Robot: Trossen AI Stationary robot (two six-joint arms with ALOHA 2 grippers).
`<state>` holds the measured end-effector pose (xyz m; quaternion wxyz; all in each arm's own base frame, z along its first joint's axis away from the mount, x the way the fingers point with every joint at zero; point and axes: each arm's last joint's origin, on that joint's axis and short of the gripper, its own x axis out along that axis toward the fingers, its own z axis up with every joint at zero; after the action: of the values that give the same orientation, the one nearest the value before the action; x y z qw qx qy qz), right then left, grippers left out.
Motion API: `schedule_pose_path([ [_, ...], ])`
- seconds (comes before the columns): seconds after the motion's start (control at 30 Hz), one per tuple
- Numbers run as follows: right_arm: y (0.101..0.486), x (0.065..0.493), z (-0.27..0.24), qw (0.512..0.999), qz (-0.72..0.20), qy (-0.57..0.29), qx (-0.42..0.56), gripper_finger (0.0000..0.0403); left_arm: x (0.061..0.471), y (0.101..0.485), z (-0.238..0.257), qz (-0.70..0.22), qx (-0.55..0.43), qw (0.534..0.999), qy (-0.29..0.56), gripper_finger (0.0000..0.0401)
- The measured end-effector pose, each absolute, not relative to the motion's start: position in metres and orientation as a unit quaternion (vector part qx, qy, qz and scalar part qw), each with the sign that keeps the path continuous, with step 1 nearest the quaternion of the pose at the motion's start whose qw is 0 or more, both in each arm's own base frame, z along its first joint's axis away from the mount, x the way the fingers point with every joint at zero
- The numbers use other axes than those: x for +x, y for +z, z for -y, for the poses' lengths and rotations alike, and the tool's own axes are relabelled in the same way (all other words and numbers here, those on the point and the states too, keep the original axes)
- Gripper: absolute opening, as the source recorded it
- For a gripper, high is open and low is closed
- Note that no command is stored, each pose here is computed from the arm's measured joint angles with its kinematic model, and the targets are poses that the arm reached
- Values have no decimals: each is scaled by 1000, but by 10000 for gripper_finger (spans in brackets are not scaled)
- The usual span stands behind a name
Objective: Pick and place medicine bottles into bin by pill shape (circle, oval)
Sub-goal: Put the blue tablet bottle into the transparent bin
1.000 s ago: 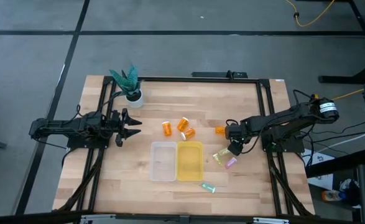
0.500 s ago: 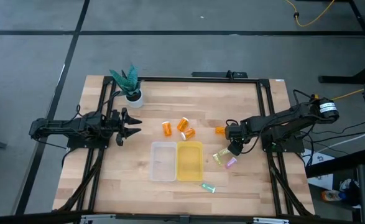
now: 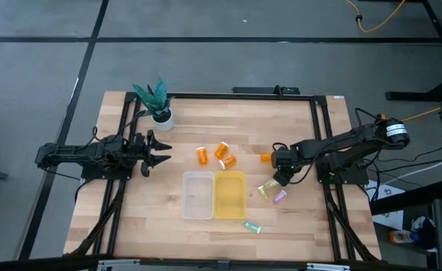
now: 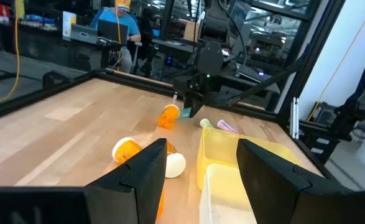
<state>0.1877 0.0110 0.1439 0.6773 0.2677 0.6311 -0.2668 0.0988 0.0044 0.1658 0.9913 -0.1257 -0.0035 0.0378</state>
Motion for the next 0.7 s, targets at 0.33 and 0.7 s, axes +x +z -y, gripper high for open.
schedule_pose_path([
  [0.33,219,231,-23,760,-563,-224,233,91,99,166,-4,3,-112,993,38,190],
  [0.7,269,304,-39,965,-241,-17,102,92,99,166,-4,3,-113,993,38,190],
])
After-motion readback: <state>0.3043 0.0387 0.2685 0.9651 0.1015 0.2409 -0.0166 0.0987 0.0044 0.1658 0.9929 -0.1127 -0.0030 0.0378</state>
